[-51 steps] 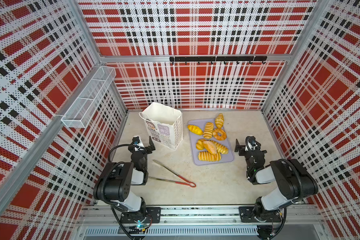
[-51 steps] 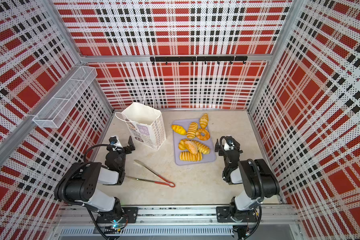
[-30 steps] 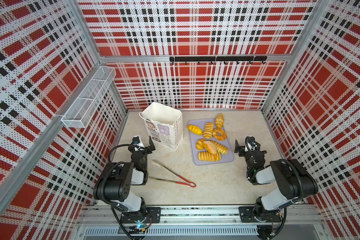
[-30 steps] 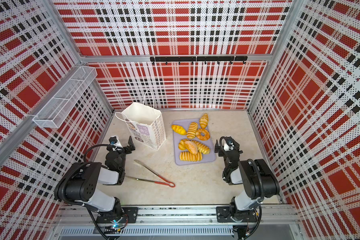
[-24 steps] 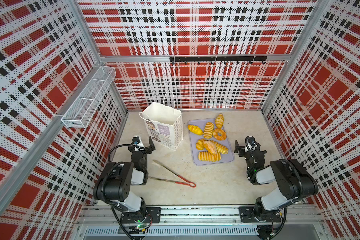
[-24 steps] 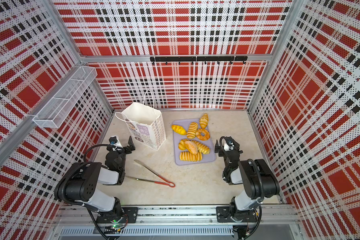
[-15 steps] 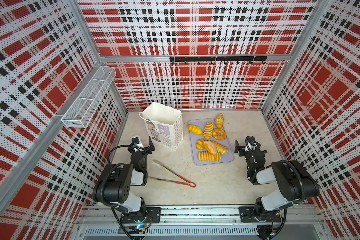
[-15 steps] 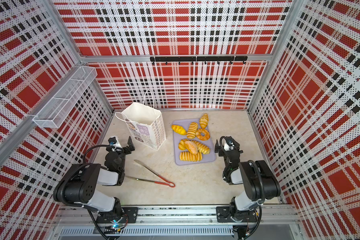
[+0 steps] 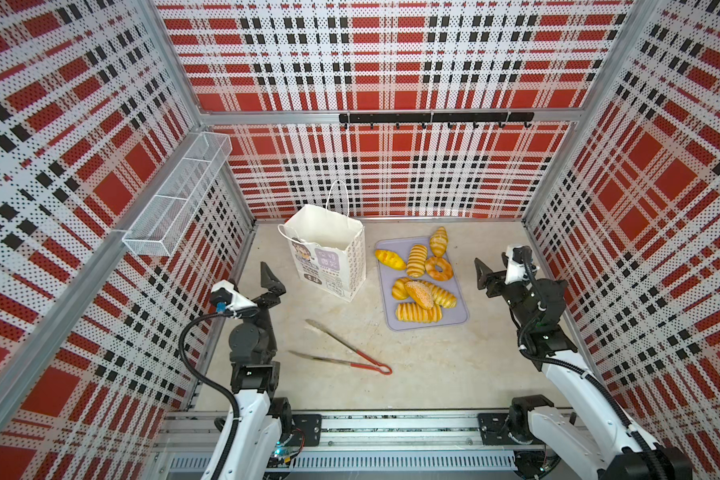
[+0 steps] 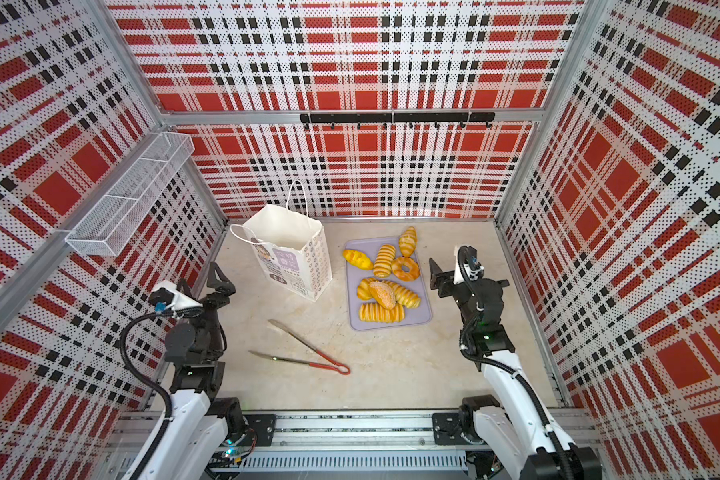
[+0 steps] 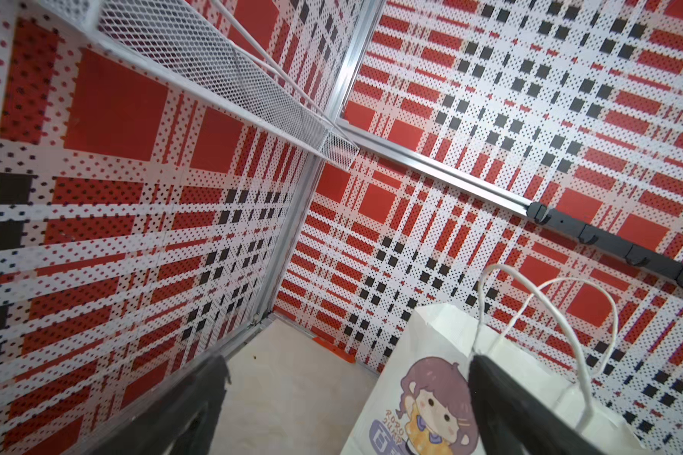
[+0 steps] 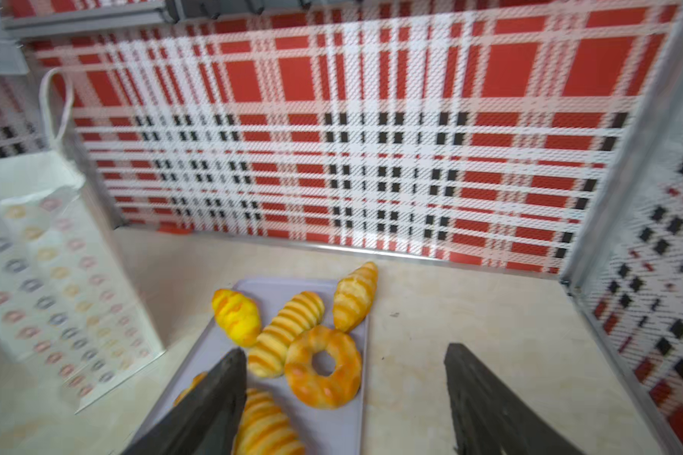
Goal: Place the fake bread into the paper bag
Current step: 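Grasp the red-handled tongs with the right gripper while the left arm advances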
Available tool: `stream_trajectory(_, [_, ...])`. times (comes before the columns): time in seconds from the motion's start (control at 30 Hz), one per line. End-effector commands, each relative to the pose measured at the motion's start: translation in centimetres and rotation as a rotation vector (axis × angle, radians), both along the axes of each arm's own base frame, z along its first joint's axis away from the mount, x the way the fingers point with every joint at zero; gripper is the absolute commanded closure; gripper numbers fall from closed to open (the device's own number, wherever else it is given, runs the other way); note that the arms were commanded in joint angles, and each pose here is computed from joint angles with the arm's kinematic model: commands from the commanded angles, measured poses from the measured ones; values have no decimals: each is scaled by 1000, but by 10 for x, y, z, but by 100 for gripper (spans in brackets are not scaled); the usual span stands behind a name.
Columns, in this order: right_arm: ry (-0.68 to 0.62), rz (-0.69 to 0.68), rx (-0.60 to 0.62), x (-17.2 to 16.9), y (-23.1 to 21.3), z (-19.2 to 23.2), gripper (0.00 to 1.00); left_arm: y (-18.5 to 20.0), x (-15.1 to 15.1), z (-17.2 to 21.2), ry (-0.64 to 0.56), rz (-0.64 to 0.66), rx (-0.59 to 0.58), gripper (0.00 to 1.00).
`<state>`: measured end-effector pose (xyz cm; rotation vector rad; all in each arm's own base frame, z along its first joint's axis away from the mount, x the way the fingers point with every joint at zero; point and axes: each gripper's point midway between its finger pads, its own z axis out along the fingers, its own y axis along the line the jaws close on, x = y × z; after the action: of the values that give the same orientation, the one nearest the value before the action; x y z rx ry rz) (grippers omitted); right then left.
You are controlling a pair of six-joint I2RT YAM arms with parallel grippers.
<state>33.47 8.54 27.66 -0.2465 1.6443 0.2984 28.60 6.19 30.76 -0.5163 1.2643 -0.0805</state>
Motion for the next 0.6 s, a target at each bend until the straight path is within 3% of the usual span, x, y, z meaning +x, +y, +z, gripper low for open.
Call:
stream_trajectory(0.0, [251,274,-38,-44,58,-46,19,-18,10,-69,347,-127,-192,0])
stream_trajectory(0.13, [306,490,-78,-88,117,-58,19,-51,13,-111,532,-286,-411,6])
stream_trajectory(0.33, [451,657,-114,-130,178,-96,23,-85,-1,-159,650,-418,-690,12])
stream_trajectory(0.57, [668,807,-73,-172,241,-142,31,-111,-13,-183,801,-478,-718,14])
